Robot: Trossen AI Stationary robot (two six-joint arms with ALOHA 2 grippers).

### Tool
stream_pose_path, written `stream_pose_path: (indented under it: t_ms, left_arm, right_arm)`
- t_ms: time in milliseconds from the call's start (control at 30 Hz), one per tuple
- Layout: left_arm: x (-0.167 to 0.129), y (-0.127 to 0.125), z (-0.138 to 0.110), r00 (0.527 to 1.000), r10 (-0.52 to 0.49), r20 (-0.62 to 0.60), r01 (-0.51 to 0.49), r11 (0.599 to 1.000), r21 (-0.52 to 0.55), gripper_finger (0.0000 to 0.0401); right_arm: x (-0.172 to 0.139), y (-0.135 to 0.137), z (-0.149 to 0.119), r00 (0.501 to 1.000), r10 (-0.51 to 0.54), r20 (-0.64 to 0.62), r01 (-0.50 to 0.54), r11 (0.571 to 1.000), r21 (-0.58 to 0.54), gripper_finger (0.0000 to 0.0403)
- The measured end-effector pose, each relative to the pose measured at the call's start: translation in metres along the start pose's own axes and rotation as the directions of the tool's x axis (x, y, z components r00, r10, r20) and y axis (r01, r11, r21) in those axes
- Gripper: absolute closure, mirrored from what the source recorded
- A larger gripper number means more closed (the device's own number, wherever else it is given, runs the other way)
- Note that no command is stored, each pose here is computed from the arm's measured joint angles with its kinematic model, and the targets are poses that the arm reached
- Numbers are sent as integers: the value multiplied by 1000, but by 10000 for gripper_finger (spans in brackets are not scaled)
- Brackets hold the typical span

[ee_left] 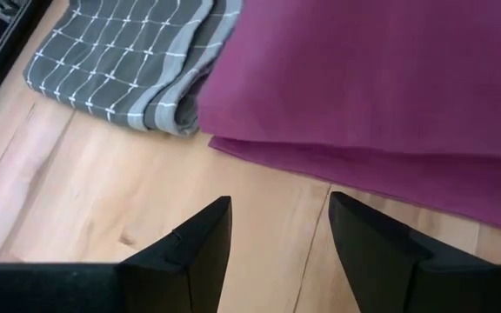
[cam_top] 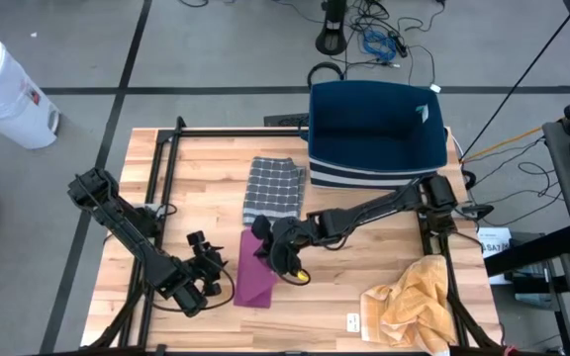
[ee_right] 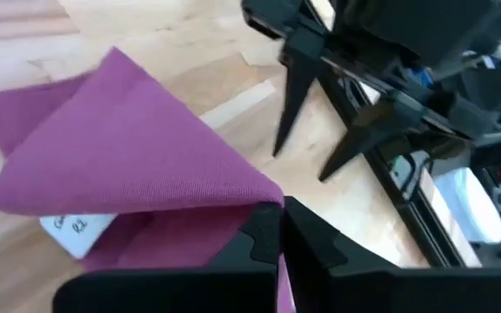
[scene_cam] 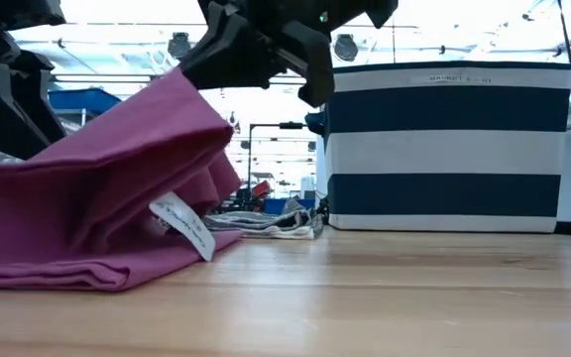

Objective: Fold towel
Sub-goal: Fold the pink towel

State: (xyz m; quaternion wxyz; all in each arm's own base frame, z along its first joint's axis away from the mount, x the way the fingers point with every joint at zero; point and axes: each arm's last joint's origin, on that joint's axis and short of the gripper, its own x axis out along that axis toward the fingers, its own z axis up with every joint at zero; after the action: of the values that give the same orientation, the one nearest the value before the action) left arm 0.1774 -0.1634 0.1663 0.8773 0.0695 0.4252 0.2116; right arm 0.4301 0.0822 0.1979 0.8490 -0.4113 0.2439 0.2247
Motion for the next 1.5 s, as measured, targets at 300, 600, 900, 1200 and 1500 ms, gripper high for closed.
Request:
stream_pose_path:
  t_ms: [300, 600, 900, 1200, 1500]
  left_arm:
    - [0, 0, 0, 1000, 1, 1, -1, 1000, -6, 199]
    - [0, 0, 0, 1000, 1, 2, -1, 1000, -9, 199]
    - [2, 1, 2, 1000, 9, 3, -9, 1000, -30, 199]
    - [2, 1, 2, 1000, 12, 5, -12, 999, -31, 199]
    - [3, 2, 3, 1000, 17, 16, -16, 999, -44, 199]
  right_arm:
    - [2, 0, 0, 1000, -8, 7, 8, 994, 111, 268]
    - [5, 8, 3, 1000, 19, -1, -19, 979, 203, 184]
    - [46, 51, -3, 996, 64, -69, -52, 985, 163, 193]
    - [47, 61, 17, 1000, -3, -13, 5, 993, 121, 197]
    - [70, 85, 10, 1000, -6, -31, 10, 992, 122, 197]
